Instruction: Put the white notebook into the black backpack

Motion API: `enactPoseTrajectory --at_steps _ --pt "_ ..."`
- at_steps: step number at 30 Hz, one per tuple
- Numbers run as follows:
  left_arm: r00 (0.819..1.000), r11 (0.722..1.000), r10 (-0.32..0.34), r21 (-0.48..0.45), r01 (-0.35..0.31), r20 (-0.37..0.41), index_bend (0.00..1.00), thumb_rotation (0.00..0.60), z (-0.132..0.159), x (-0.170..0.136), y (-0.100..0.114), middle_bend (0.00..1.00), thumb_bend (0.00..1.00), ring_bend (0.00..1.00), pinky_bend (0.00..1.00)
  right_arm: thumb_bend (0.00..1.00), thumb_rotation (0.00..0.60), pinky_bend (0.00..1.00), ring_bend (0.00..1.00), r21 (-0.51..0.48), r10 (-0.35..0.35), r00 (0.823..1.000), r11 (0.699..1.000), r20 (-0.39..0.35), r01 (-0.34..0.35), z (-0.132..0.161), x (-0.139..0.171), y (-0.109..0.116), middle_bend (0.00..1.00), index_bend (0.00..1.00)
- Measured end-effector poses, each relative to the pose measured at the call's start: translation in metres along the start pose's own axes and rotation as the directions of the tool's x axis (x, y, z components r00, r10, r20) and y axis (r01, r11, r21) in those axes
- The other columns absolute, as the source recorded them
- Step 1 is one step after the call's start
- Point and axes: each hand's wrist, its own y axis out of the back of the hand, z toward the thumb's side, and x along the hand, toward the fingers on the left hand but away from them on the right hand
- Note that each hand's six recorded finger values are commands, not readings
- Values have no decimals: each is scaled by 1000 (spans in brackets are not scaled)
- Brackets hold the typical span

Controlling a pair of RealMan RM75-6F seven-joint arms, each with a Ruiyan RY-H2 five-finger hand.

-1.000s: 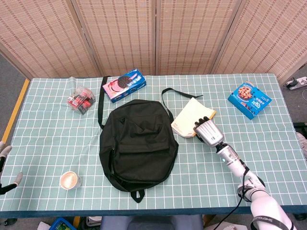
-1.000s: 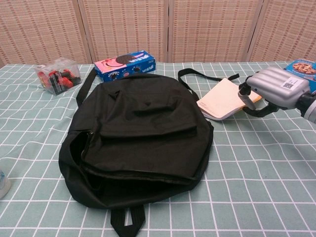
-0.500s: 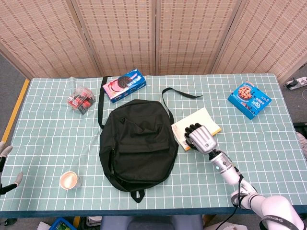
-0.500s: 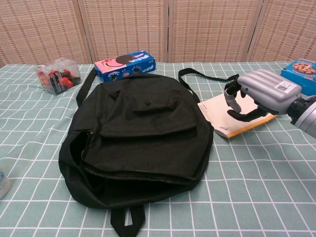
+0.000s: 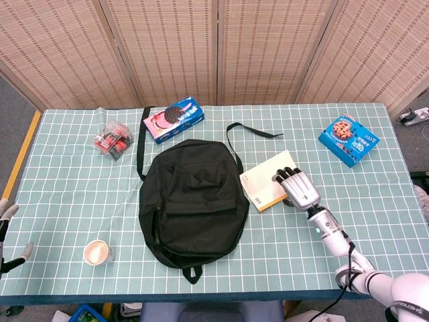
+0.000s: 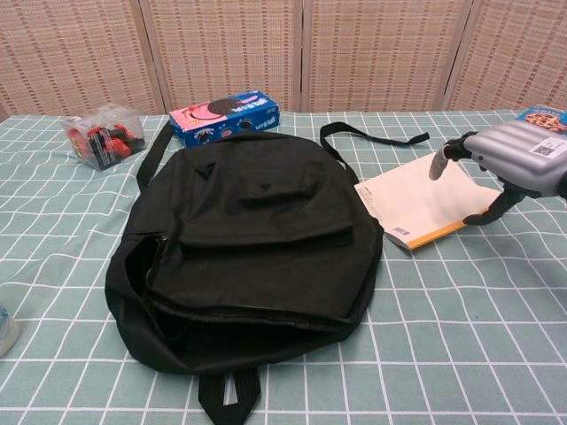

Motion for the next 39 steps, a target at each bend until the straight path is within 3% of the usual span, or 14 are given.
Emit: enactPoseTrajectory --at_steps 11,24,34,39 --pt "1000 1000 -7 -4 7 -13 123 600 -4 -3 -1 0 327 0 27 97 600 403 254 21 56 998 998 15 -57 -2 -15 -28 317 341" --pt "1000 1000 -4 -11 4 -15 123 600 -7 -3 0 0 326 0 27 206 600 403 254 15 35 999 999 22 -35 11 -33 -29 344 379" --pt "1000 1000 -7 -15 6 -16 123 600 -8 -3 -1 0 327 0 27 366 600 403 320 6 -15 999 1000 31 15 21 -46 -22 443 569" --pt "1000 1000 -3 -12 3 -13 123 600 -8 0 1 0 327 0 27 377 600 403 363 0 -36 998 999 51 36 24 -54 -18 505 664"
